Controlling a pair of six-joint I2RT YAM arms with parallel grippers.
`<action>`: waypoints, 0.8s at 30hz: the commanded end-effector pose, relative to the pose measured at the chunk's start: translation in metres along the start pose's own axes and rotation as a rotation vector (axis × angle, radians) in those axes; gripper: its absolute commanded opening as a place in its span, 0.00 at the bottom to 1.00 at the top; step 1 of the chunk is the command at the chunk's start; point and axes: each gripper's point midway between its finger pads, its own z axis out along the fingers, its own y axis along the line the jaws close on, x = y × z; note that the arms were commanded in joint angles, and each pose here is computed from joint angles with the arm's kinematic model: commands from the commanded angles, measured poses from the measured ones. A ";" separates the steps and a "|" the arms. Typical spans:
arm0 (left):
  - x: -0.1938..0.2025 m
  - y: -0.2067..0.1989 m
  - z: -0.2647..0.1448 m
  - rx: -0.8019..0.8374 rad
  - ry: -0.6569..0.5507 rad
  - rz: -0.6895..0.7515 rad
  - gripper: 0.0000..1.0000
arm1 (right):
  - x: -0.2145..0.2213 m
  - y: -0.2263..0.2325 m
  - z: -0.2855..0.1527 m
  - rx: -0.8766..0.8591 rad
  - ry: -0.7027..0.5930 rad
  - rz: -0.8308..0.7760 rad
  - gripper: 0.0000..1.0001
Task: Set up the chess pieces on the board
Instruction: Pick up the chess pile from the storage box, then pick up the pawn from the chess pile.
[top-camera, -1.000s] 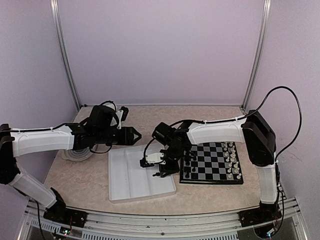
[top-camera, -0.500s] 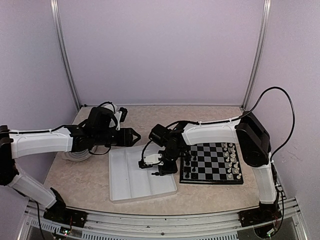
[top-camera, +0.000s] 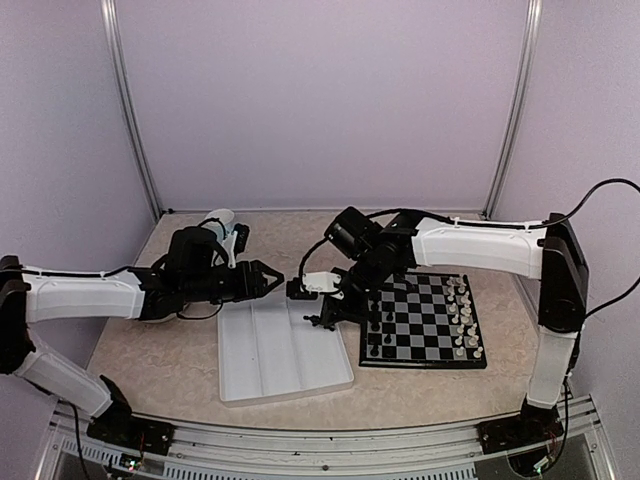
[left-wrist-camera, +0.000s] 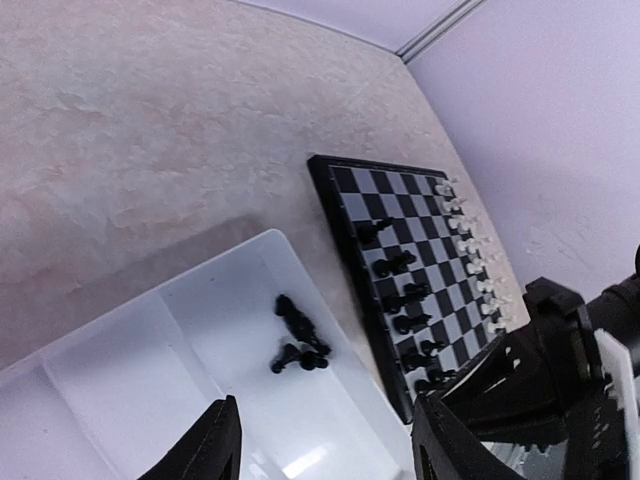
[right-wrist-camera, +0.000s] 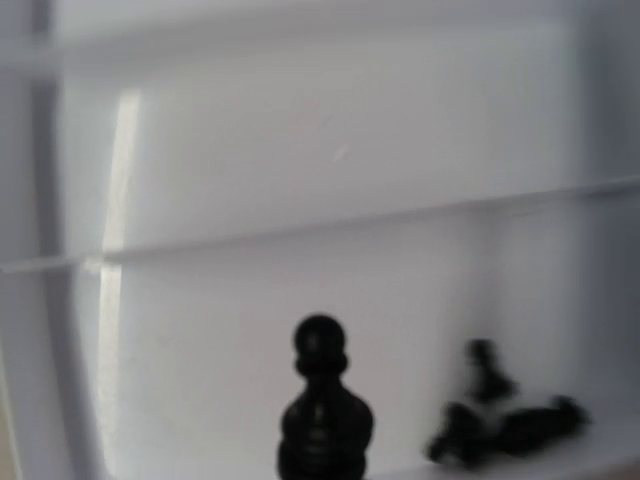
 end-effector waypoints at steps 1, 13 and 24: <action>-0.012 -0.050 -0.005 0.261 -0.045 -0.065 0.57 | -0.012 -0.014 -0.036 0.005 -0.129 0.073 0.02; 0.016 -0.109 0.025 0.426 0.070 -0.065 0.47 | -0.005 -0.027 -0.057 0.045 -0.178 0.125 0.02; 0.014 -0.098 0.039 0.336 0.067 -0.081 0.47 | -0.004 -0.026 -0.065 0.064 -0.183 0.120 0.02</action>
